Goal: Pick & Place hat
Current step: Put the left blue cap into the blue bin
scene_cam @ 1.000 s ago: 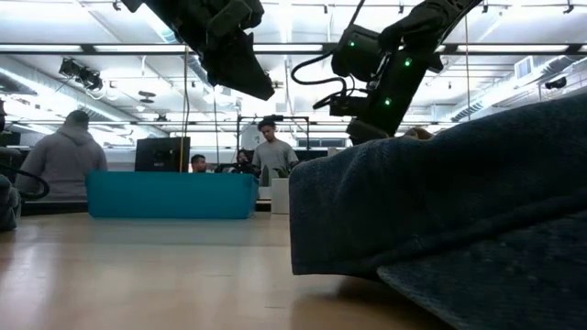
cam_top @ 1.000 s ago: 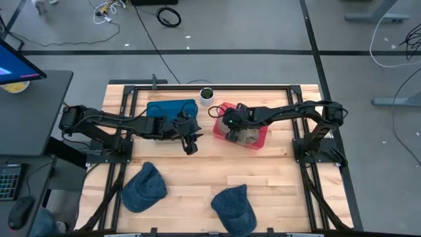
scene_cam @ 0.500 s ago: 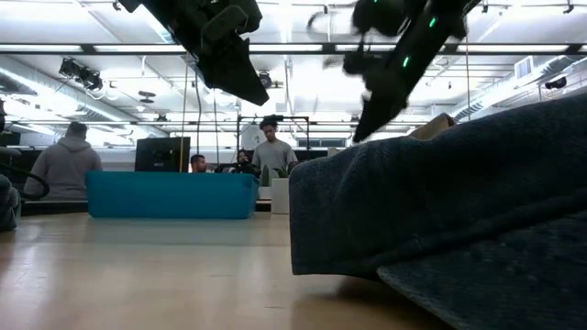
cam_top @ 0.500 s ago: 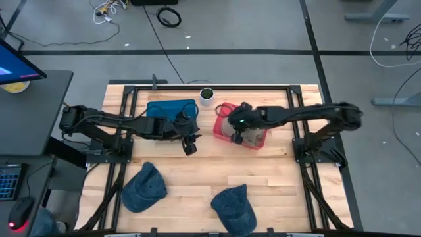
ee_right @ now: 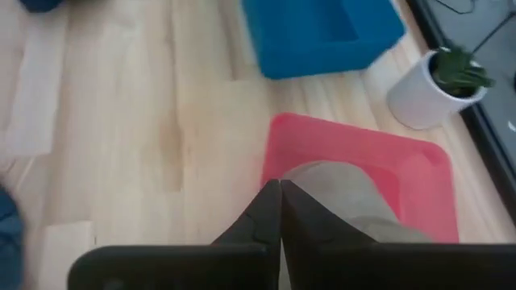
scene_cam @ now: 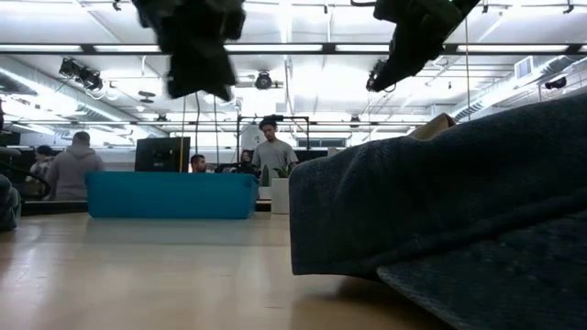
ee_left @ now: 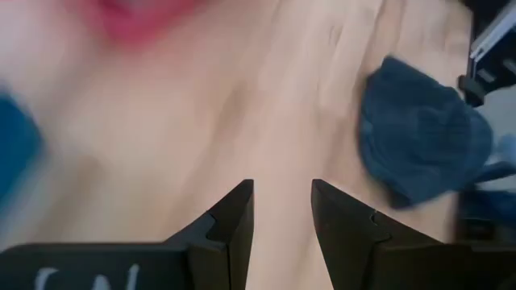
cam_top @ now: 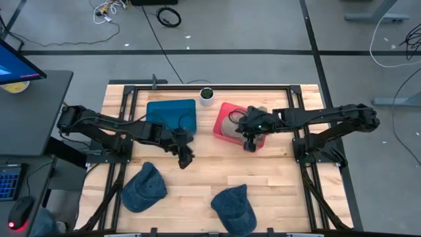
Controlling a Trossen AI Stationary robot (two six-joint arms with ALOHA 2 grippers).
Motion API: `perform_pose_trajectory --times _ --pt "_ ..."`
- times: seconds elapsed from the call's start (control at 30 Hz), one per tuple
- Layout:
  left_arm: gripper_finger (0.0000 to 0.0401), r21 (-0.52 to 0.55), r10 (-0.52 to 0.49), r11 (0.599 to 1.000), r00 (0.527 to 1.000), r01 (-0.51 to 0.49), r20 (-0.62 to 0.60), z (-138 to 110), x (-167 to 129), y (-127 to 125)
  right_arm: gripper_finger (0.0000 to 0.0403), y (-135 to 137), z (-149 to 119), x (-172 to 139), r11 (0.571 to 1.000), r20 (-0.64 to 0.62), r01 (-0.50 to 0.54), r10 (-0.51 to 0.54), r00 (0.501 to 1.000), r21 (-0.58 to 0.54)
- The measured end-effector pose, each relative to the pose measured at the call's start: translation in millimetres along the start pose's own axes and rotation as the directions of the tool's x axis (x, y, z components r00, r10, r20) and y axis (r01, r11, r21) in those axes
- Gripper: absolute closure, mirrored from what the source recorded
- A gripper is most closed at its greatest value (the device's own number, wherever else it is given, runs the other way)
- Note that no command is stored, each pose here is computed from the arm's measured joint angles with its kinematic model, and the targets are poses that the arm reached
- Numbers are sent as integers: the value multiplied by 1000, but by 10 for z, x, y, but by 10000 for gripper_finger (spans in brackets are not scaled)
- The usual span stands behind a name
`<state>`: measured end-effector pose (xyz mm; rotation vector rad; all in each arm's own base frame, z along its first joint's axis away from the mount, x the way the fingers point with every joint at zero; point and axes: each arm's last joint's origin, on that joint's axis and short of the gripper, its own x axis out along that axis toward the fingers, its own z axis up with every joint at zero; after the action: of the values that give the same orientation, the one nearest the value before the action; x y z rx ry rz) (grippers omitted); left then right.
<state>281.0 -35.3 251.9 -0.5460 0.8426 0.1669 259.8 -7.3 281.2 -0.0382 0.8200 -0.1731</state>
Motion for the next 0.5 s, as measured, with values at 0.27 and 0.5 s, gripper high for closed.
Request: perform_pose_trajectory --times 0.27,0.5 --pt "273 3 21 1000 955 -21 -295 -542 -52 -259 395 112 -29 157 987 -57 -24 15 998 -158" --pt "270 110 -9 992 927 55 -376 -994 -176 -600 395 125 -34 235 982 -75 -26 12 997 -186"
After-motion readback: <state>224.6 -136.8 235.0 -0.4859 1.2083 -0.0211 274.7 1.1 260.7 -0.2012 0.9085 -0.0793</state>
